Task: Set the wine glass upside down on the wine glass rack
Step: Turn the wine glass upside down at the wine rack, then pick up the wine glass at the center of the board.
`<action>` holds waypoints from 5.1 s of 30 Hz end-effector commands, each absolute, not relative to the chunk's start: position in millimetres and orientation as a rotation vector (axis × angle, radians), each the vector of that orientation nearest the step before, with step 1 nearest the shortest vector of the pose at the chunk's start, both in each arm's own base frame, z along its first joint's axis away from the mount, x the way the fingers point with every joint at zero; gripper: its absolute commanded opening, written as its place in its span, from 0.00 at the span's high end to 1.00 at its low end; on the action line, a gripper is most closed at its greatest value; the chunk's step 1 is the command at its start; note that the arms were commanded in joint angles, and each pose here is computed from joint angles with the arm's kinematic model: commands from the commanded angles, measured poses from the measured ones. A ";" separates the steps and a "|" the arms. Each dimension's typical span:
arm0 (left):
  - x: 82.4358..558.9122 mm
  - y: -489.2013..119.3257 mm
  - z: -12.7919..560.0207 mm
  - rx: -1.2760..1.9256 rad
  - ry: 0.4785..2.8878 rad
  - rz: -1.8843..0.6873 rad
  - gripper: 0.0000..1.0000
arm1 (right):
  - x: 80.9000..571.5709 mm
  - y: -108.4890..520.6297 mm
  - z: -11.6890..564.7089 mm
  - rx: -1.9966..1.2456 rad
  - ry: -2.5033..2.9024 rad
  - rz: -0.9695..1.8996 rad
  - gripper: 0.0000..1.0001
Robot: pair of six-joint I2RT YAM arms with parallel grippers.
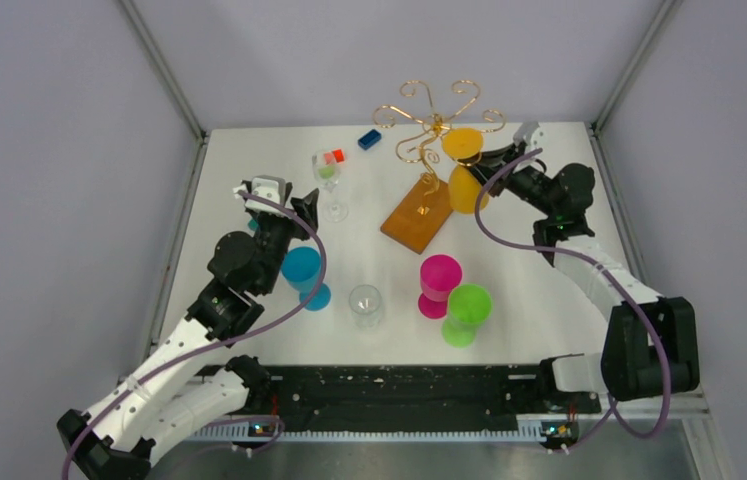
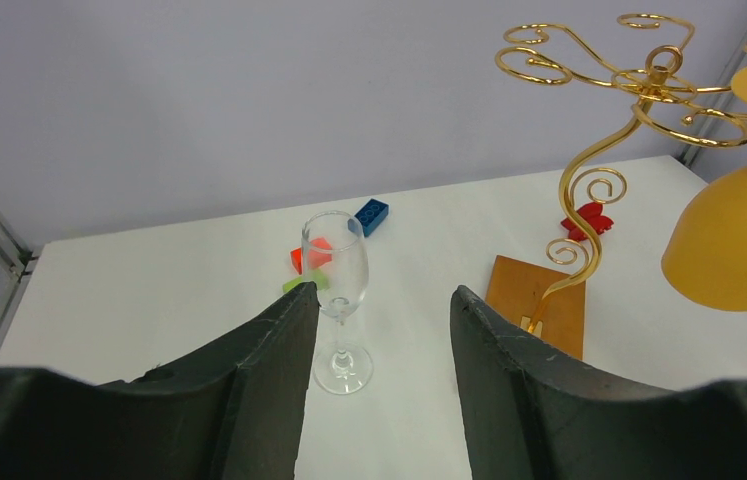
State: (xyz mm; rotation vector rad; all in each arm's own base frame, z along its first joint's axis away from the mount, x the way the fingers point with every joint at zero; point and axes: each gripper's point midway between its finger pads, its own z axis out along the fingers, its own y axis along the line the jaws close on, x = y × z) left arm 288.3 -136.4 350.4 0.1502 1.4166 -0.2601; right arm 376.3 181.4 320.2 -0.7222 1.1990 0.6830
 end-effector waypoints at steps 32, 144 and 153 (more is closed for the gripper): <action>289.6 -140.3 367.2 0.142 1.372 -0.292 0.43 | 344.7 172.2 363.2 -0.636 1.000 0.666 1.00; 256.1 -89.1 231.8 -0.374 1.984 -0.185 0.33 | 280.3 110.5 355.4 -0.262 1.162 0.522 0.47; 249.9 -69.2 208.9 -0.457 2.066 -0.123 0.46 | 274.5 105.4 352.7 -0.271 1.184 0.479 0.47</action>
